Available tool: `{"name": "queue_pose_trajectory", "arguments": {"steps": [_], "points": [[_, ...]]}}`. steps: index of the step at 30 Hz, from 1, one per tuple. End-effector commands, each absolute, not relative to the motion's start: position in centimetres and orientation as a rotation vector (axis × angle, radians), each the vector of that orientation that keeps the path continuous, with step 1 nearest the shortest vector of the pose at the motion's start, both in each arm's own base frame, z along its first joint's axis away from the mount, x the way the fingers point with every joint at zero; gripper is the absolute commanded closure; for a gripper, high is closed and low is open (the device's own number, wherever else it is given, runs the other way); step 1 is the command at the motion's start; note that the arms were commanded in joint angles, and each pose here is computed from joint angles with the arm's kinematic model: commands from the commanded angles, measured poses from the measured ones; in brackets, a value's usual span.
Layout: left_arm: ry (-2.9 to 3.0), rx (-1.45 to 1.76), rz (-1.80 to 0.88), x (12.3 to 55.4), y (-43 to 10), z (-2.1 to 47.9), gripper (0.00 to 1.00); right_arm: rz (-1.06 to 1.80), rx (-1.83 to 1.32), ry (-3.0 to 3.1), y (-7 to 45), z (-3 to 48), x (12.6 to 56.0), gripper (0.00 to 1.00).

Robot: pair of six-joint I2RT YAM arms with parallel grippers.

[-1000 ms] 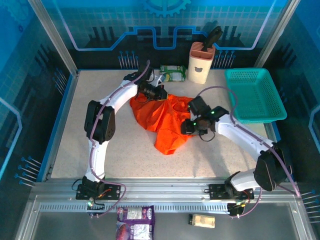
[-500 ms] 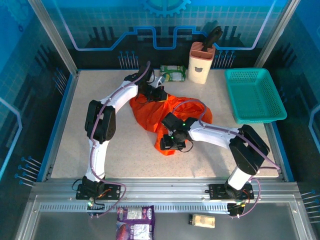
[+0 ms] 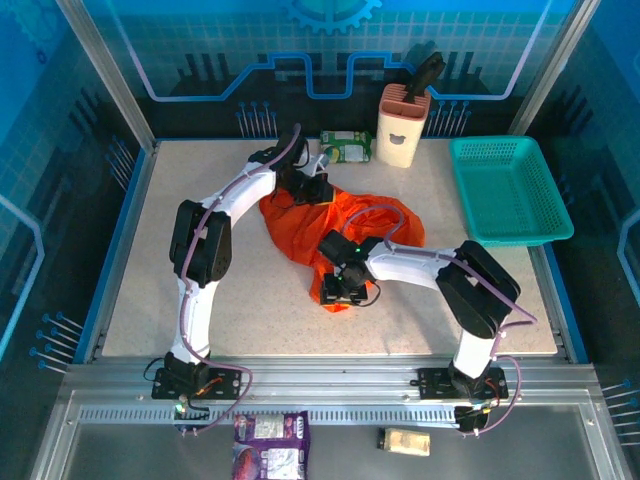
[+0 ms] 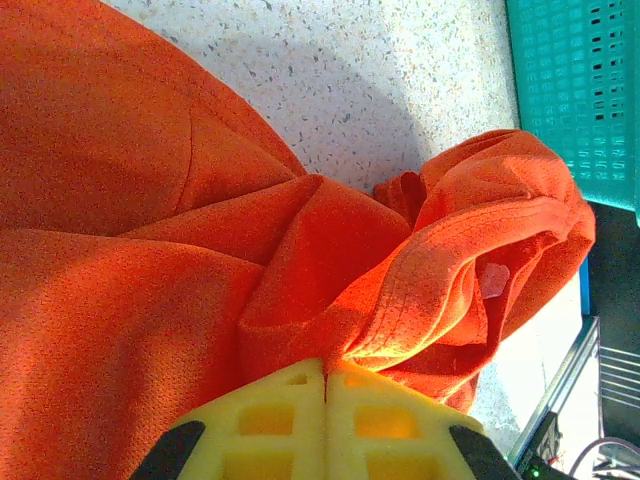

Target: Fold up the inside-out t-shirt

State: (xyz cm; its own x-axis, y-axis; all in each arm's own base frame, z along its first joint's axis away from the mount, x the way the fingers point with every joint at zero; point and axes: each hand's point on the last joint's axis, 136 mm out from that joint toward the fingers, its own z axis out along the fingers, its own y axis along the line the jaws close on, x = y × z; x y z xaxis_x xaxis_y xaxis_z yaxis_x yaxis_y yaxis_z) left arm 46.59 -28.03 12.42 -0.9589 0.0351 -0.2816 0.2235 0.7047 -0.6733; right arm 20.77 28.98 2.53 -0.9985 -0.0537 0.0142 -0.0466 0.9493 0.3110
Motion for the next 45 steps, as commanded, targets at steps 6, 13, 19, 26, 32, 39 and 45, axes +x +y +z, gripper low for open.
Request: {"name": "queue_pose_trajectory", "arguments": {"steps": [6, 13, 19, 26, 32, 39, 45], "points": [[2.63, 0.192, -1.11, 46.0, -27.6, 14.4, 0.94, -0.5, 0.078, -3.128, 28.7, 3.8, 21.4, 1.0], [2.547, 0.147, -1.02, 45.6, -24.7, 17.5, 0.66, -0.661, -0.051, -3.302, 24.4, 10.3, 24.5, 1.0], [2.533, -0.008, -0.85, 45.0, -17.7, 17.2, 0.58, -0.669, -0.24, -3.44, 16.9, 15.3, 26.9, 1.0], [2.723, -0.066, -0.487, 42.4, -11.4, 10.5, 0.55, -0.61, -0.508, -3.517, 8.5, 18.1, 28.4, 1.0], [2.811, -0.078, -0.402, 41.7, -11.1, 6.4, 0.57, -0.665, -0.603, -3.506, 6.6, 18.6, 28.8, 1.0], [2.857, -0.074, -0.413, 40.8, -12.3, 4.8, 0.66, -0.671, -0.625, -3.508, 6.4, 18.8, 28.8, 1.0], [2.872, -0.057, -0.389, 38.7, -13.4, 4.0, 0.66, -0.673, -0.637, -3.51, 6.4, 18.9, 28.7, 1.0]]}}
